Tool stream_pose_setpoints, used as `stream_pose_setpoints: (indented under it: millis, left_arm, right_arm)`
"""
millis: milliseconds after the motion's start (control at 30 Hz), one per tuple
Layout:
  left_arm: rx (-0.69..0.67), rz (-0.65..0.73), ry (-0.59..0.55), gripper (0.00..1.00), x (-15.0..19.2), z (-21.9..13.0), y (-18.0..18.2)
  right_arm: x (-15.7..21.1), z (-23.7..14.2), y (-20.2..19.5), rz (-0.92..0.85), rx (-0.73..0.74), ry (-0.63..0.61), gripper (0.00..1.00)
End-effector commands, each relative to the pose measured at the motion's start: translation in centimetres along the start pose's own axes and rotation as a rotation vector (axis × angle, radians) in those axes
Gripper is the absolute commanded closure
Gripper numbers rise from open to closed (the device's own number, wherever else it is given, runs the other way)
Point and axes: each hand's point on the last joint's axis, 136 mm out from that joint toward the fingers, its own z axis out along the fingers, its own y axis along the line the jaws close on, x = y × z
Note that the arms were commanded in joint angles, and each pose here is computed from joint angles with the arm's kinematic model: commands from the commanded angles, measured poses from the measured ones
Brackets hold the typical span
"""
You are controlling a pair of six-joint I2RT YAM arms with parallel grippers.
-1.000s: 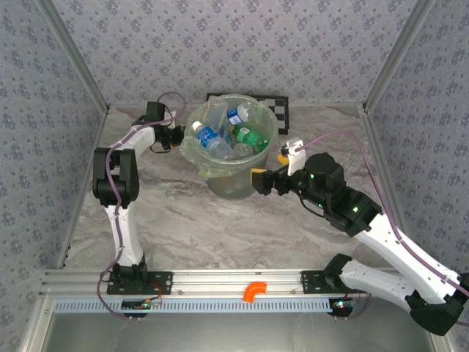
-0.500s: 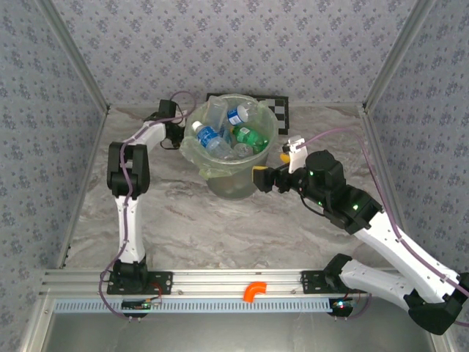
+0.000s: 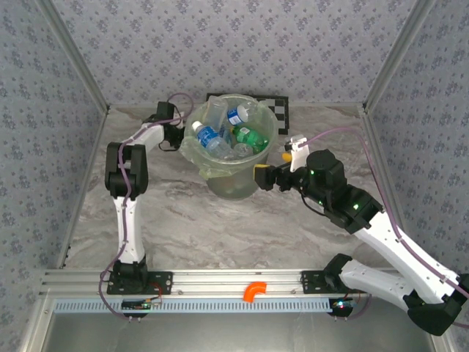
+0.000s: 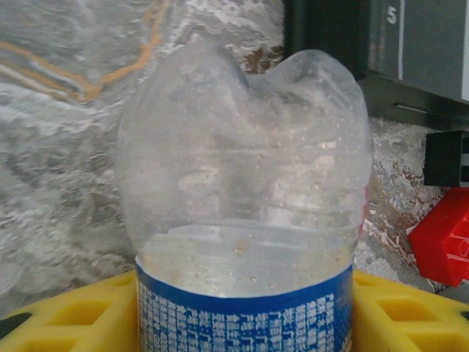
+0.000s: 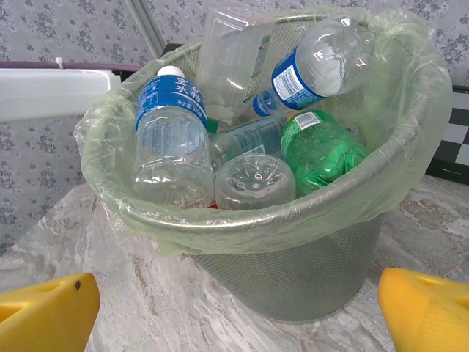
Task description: Put the plastic bottles in the bin
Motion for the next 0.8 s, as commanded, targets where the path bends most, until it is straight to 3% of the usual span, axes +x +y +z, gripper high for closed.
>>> stream_pose_setpoints:
  millis: [0, 267, 767]
  left_arm:
    - [0.017, -0.029, -0.075, 0.43, -1.9, -3.0, -0.7]
    - [0.036, -0.165, -0.173, 0.43, -2.4, -7.0, 1.5]
    - [-0.003, -0.097, -0.419, 0.44, -3.3, -19.1, -2.1]
  right_arm:
    - [-1.0, -0.8, -0.2, 0.034, 0.008, -0.050, 0.01]
    - [-0.8, -2.2, -0.3, 0.067, -0.006, -0.081, 0.01]
    - [-0.4, -4.1, 0.1, 0.097, -0.044, -0.115, 0.01]
